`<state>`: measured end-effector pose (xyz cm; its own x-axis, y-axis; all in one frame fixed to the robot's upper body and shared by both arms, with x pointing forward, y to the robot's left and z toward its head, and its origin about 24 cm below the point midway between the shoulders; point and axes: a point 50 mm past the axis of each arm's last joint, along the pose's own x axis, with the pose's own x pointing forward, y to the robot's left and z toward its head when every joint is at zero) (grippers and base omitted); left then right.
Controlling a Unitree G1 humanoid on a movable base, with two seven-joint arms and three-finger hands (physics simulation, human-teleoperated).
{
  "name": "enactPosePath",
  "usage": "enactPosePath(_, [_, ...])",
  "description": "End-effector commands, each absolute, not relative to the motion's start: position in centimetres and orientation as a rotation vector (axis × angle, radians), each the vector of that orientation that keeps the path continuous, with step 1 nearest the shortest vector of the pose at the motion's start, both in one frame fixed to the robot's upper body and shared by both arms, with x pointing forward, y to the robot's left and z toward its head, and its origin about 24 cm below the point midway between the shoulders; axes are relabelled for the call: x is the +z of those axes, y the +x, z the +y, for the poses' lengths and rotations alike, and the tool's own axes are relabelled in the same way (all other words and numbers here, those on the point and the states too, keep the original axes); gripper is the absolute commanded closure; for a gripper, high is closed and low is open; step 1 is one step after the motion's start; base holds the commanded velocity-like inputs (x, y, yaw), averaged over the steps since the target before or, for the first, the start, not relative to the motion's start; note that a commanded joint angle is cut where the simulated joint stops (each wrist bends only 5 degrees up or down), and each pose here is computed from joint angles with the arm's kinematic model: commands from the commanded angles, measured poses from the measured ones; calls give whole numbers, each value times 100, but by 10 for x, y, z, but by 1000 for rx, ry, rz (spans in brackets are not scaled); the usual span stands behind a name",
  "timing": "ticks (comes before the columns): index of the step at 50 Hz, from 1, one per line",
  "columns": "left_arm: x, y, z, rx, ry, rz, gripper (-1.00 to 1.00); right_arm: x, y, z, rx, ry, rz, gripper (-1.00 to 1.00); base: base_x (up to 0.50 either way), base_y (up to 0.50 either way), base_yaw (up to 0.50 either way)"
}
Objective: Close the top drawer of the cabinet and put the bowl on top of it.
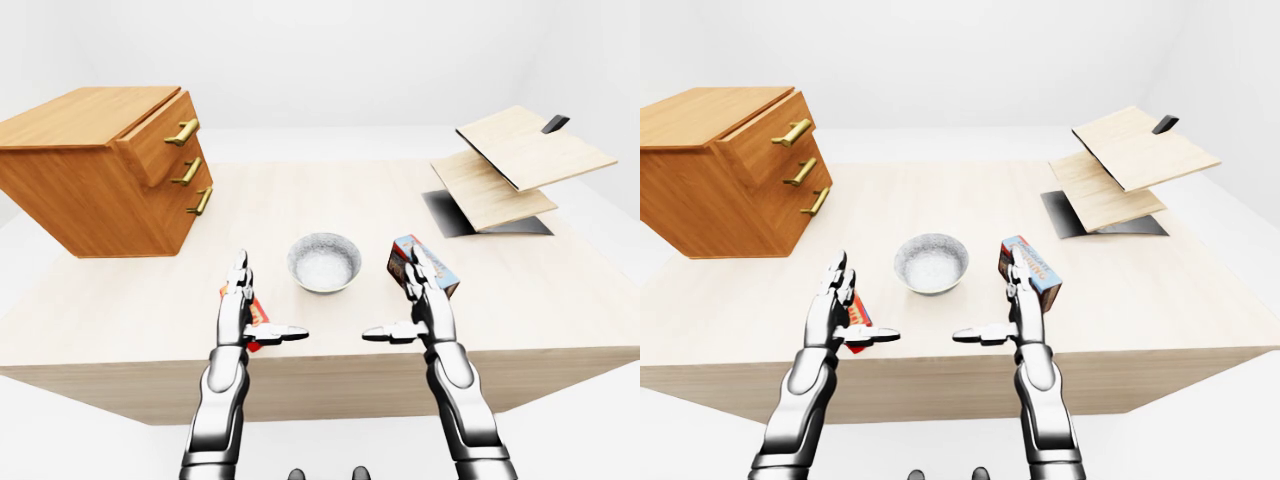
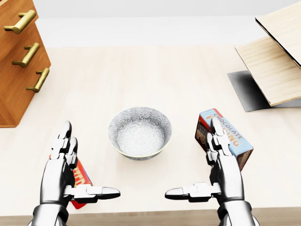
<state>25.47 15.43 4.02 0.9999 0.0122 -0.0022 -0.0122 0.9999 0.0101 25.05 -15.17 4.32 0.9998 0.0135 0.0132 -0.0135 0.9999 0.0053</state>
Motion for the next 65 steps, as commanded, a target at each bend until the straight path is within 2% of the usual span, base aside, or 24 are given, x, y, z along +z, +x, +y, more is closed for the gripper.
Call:
enactPosePath(1, [40, 254, 162, 29, 55, 9, -100, 50, 240, -154, 51, 16, -53, -100, 0, 0, 0])
enactPosePath(9, [50, 241, 158, 2, 57, -10, -100, 57, 231, -151, 60, 4, -81, -100, 0, 0, 0])
enactPosePath(18, [75, 213, 154, -16, 72, -89, -100, 67, 221, -152, 62, 7, -116, -100, 0, 0, 0])
enactPosePath(25, [74, 214, 154, -28, 83, -83, -100, 80, 212, -155, 51, 15, -148, -100, 0, 0, 0])
enactPosePath(41, [100, 193, 161, -10, 68, -183, -100, 99, 191, -160, 28, 21, -225, -100, 0, 0, 0])
enactPosePath(65, [101, 190, 161, -15, 68, -183, -100, 109, 174, -158, 64, 50, -251, -100, 4, 0, 0])
